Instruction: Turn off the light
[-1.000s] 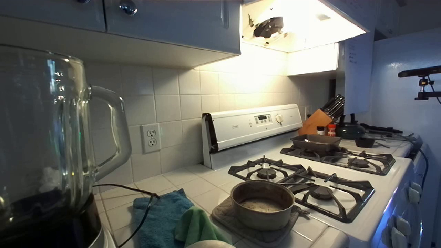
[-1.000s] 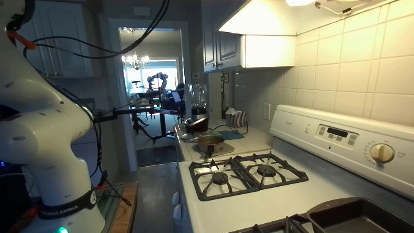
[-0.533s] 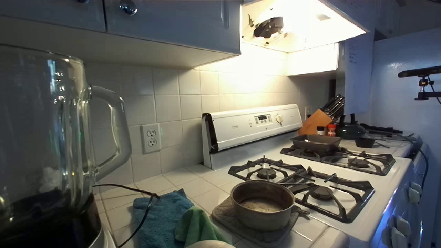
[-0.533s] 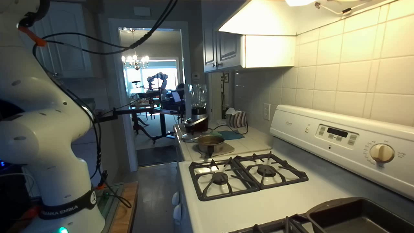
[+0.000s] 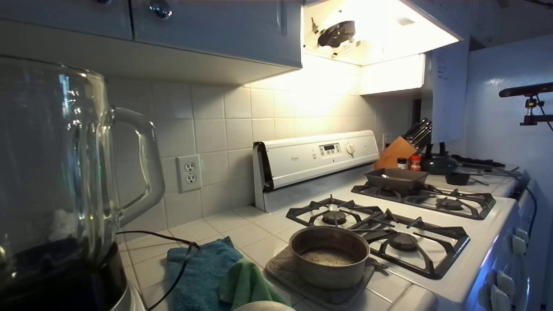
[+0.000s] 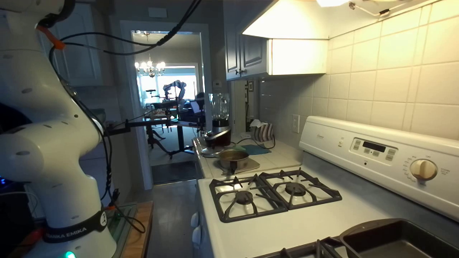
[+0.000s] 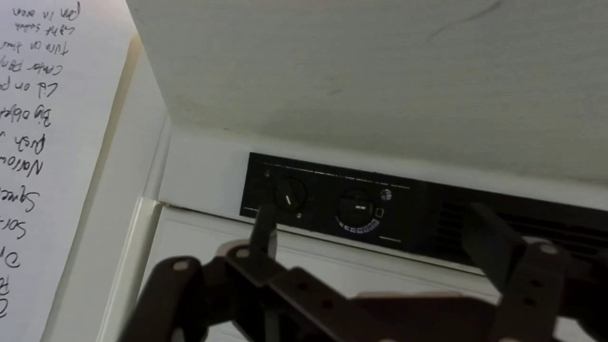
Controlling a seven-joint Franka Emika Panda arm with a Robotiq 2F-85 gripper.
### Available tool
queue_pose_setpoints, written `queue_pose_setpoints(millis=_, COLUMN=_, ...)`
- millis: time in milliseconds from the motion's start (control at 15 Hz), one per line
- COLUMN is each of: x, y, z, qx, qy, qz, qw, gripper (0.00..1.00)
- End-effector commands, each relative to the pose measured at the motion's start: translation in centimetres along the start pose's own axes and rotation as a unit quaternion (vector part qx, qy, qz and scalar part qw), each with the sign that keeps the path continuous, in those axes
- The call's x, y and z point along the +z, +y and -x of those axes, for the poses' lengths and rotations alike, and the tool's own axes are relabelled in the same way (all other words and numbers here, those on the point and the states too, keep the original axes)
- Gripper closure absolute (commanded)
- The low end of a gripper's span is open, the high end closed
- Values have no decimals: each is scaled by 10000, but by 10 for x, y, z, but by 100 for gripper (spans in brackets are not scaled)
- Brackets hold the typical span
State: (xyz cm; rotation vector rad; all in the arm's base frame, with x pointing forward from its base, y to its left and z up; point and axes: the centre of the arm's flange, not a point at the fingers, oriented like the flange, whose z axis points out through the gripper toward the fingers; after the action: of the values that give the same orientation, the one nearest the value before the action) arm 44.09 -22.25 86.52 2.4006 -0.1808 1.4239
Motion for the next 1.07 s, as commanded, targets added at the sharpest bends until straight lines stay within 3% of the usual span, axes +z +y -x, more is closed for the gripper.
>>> queue_pose_setpoints(millis=0, x=12, y=20, z=-29, qx=26, qy=-125, qz=-197, qw=9997, gripper=0)
queue_pose_setpoints(millis=667, x=43, y=44, z=-46, qx=-67, qy=-450, qz=6, qw=9990, gripper=0)
queue_pose_setpoints(millis=1000, x=56, y=53, z=-51, qx=4, qy=-495, qz=-165, qw=9986, gripper=0)
